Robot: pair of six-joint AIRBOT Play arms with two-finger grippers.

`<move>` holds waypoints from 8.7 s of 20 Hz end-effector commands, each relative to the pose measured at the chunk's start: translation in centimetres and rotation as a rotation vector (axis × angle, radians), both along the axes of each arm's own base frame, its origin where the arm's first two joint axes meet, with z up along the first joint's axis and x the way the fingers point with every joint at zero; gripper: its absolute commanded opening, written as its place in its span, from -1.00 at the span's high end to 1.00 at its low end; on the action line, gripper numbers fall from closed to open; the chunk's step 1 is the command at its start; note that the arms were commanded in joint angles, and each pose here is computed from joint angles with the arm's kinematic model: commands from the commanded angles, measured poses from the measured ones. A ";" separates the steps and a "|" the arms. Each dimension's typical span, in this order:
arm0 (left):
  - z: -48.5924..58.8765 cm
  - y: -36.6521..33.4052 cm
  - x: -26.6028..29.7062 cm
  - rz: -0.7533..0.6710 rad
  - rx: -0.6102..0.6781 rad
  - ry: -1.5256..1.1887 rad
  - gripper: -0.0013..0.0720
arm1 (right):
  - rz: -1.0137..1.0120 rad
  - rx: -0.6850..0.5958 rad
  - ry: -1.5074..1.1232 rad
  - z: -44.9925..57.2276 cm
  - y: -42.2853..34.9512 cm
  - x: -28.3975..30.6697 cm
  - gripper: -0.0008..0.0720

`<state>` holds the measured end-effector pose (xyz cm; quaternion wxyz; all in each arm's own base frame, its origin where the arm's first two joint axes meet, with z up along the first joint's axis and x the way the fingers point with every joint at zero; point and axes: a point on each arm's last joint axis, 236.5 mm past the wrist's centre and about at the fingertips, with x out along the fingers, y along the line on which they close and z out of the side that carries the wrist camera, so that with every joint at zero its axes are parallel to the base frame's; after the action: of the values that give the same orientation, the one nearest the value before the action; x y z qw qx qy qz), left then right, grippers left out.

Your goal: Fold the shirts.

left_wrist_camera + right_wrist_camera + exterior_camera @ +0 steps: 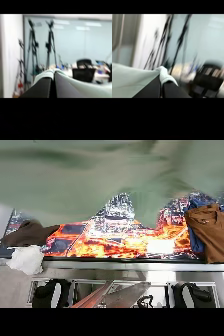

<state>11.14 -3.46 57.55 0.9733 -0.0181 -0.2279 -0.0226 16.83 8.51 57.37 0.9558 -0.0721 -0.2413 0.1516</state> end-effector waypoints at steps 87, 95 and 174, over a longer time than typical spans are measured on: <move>-71.2 -1.7 10.6 -0.200 -0.484 2.248 -0.93 | -0.106 0.657 1.901 -62.3 -7.9 11.3 -0.40; -65.5 -1.6 19.3 -0.295 -0.421 2.061 0.92 | -0.188 0.635 1.977 -63.6 -9.0 9.6 -0.40; -49.6 -12.7 43.0 -0.482 -0.148 1.515 0.90 | 0.320 0.589 1.933 -68.5 -2.9 29.8 -0.06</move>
<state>54.26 -12.45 7.36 0.8243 -0.1523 0.5179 -0.1706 47.28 4.08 -11.44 0.7004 0.3596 0.5886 0.1836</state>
